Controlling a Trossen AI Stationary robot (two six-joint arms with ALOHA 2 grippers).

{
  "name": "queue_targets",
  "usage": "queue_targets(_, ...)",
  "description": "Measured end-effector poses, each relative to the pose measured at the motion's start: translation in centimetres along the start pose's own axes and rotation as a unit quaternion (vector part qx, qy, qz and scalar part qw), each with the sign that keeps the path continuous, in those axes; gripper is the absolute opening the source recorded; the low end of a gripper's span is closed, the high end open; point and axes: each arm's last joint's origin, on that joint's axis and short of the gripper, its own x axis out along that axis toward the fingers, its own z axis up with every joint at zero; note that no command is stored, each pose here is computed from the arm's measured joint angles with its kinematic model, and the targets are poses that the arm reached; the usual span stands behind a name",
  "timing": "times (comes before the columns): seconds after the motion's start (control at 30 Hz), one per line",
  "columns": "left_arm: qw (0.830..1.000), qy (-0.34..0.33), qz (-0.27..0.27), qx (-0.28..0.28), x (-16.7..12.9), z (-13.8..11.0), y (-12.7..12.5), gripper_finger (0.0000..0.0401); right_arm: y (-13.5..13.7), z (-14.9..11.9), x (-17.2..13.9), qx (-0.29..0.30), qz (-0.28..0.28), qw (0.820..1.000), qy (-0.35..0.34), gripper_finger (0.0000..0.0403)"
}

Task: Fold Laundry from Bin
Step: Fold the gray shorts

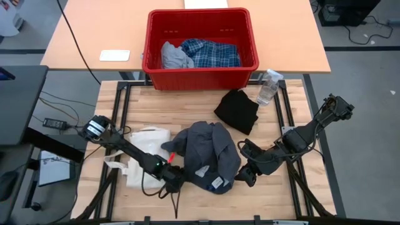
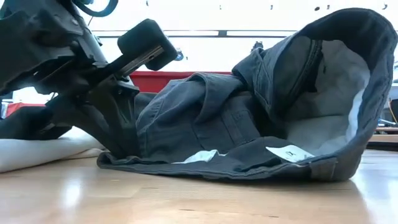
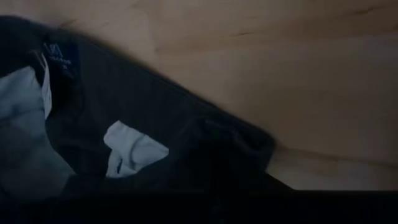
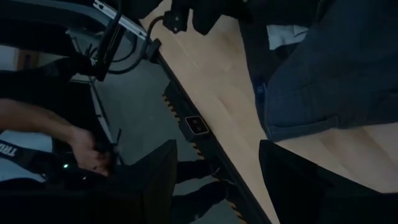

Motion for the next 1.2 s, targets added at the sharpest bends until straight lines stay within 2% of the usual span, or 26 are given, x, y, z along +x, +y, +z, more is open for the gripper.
queue_targets(0.2, 0.996, 0.012, 0.038, -0.080, -2.5, -0.5, 1.4, 0.0005, -0.1, 0.1, 0.0, -0.005, -0.005, 1.000, -0.019, 0.0230)
queue_targets(0.33, 0.977, -0.012, 0.122, -0.175, -7.1, -1.3, 4.1, 0.0003, 0.0, -0.2, -0.1, -0.013, -0.009, 0.999, -0.044, 0.0230)
queue_targets(0.43, 0.954, -0.039, 0.157, -0.253, -10.4, -2.0, 5.0, 0.0002, 0.1, -1.3, -0.2, -0.038, -0.015, 0.996, -0.075, 0.0230)
queue_targets(0.53, 0.917, -0.076, 0.201, -0.335, -13.9, -2.8, 5.7, 0.0002, -0.2, -2.3, 0.0, -0.054, -0.025, 0.992, -0.109, 0.0230)
queue_targets(0.63, 0.879, -0.092, 0.230, -0.407, -16.2, -3.6, 5.8, 0.0001, 0.1, -3.1, 1.5, -0.126, -0.039, 0.985, -0.113, 0.0230)
queue_targets(0.73, 0.841, -0.093, 0.257, -0.467, -17.7, -4.3, 5.7, 0.0001, -0.3, -3.8, 5.0, -0.216, -0.083, 0.971, -0.058, 0.0230)
queue_targets(0.83, 0.810, -0.092, 0.280, -0.508, -18.8, -4.8, 5.7, 0.0001, -0.8, -3.9, 8.1, -0.250, -0.154, 0.956, -0.017, 0.0230)
queue_targets(0.9, 0.802, -0.091, 0.282, -0.519, -18.9, -4.9, 5.6, 0.0001, -1.2, -3.8, 9.6, -0.260, -0.213, 0.942, -0.012, 0.0230)
queue_targets(1.03, 0.800, -0.088, 0.285, -0.521, -18.9, -4.9, 5.6, 0.0000, -2.3, -4.0, 12.0, -0.277, -0.324, 0.904, -0.030, 0.0230)
queue_targets(1.2, 0.792, -0.072, 0.298, -0.528, -18.9, -5.1, 5.7, 0.0000, -4.1, -4.3, 15.0, -0.254, -0.382, 0.888, -0.023, 0.0224)
